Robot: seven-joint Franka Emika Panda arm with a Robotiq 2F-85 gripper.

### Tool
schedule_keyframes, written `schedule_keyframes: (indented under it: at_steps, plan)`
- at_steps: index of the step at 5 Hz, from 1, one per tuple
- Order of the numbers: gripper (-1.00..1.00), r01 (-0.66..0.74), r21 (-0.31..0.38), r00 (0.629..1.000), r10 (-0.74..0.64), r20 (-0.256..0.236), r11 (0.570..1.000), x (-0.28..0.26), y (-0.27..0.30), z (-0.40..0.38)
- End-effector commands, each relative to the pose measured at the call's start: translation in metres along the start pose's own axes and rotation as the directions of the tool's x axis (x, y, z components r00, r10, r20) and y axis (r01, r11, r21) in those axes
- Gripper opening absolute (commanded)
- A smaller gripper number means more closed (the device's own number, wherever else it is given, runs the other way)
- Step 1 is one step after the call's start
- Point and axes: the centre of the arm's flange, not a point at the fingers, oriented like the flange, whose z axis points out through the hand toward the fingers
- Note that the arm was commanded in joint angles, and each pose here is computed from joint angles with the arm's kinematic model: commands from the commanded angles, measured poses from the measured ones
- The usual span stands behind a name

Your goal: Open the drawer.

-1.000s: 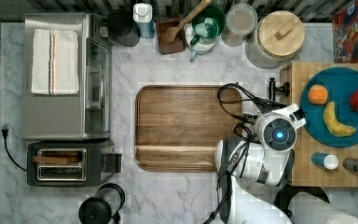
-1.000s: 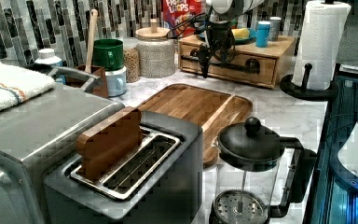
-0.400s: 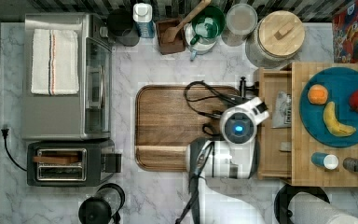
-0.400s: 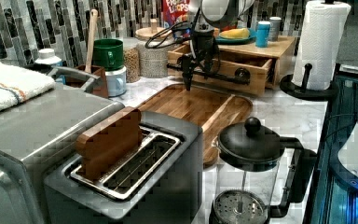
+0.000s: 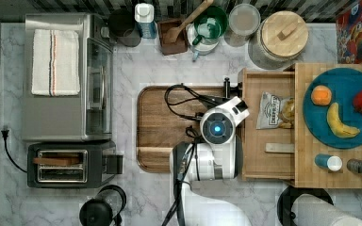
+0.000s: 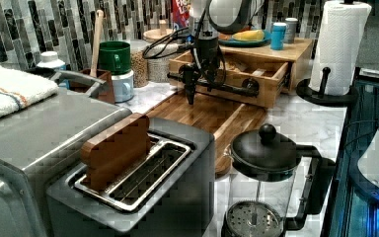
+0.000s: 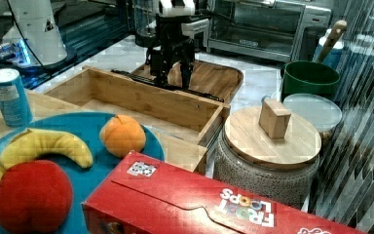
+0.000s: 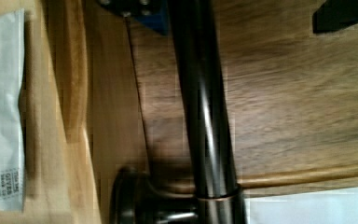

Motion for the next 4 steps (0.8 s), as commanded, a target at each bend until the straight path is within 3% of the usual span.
schedule_keyframes:
  at_steps: [1,4]
  plan:
    - [1.0,-0.048,0.031,0.997,0.046,0.063,0.998,-0.002,-0.064,-0.011]
    - [1.0,-0.14,0.008,0.987,0.139,0.075,0.99,0.027,-0.096,-0.02]
